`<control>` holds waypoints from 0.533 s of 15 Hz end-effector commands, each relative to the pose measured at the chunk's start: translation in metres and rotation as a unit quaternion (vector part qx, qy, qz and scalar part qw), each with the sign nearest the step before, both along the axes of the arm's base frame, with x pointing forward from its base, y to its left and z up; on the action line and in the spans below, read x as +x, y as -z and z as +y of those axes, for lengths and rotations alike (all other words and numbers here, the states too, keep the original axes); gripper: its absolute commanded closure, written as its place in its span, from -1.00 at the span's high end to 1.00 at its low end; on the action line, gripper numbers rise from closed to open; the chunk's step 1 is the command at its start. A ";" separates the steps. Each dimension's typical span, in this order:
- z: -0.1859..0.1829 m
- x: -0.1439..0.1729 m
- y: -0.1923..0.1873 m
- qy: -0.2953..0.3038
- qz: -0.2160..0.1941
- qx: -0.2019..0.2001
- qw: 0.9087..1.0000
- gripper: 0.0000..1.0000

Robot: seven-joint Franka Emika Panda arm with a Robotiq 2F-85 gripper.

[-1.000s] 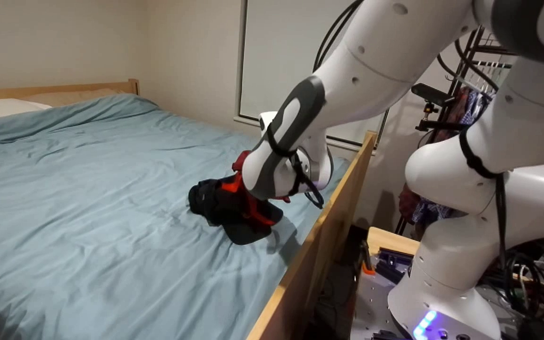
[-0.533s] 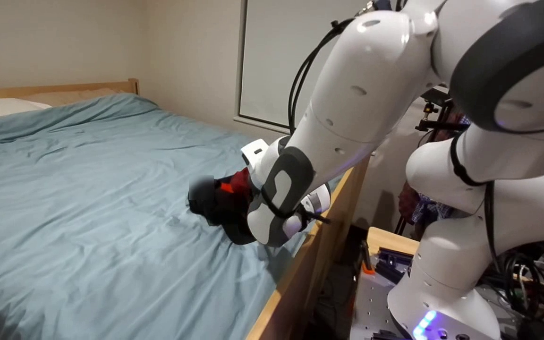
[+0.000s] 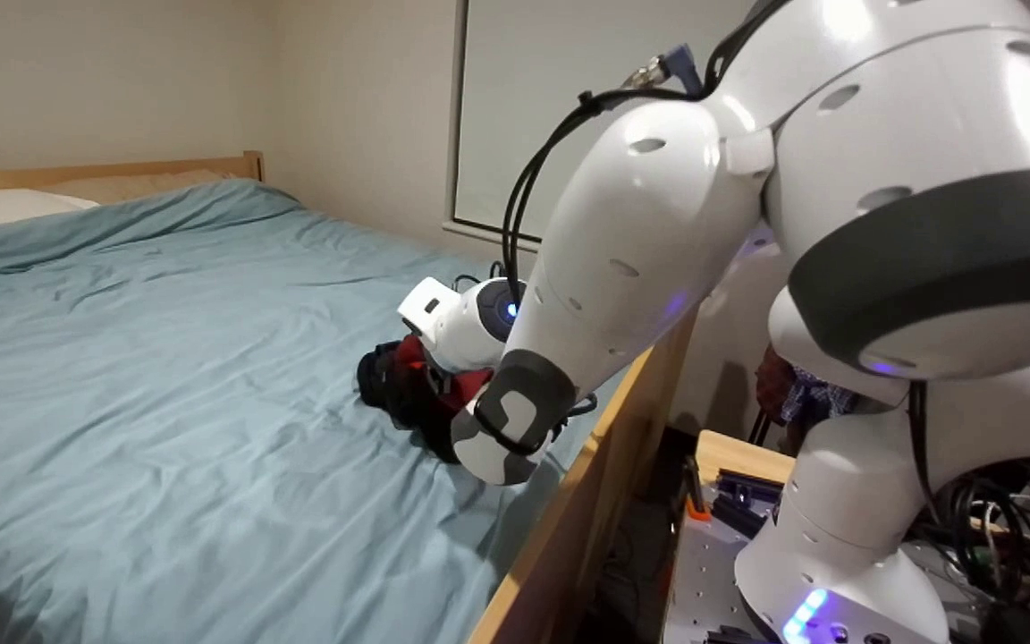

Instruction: Put the left and right caps on the middle cap one at a time

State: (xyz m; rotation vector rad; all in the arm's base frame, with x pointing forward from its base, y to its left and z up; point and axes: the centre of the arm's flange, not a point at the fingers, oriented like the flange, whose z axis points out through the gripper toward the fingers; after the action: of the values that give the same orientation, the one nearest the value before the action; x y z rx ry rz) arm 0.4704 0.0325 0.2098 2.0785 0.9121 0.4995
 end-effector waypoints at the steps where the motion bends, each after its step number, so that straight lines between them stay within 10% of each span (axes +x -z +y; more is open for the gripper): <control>1: -0.036 -0.003 0.007 -0.078 0.040 -0.045 0.995 -0.94; 8: -0.059 0.026 -0.017 -0.180 0.089 0.009 0.980 -0.94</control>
State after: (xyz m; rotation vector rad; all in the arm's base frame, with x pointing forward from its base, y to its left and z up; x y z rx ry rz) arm 0.5067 0.0308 0.2378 1.9621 1.2787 0.4656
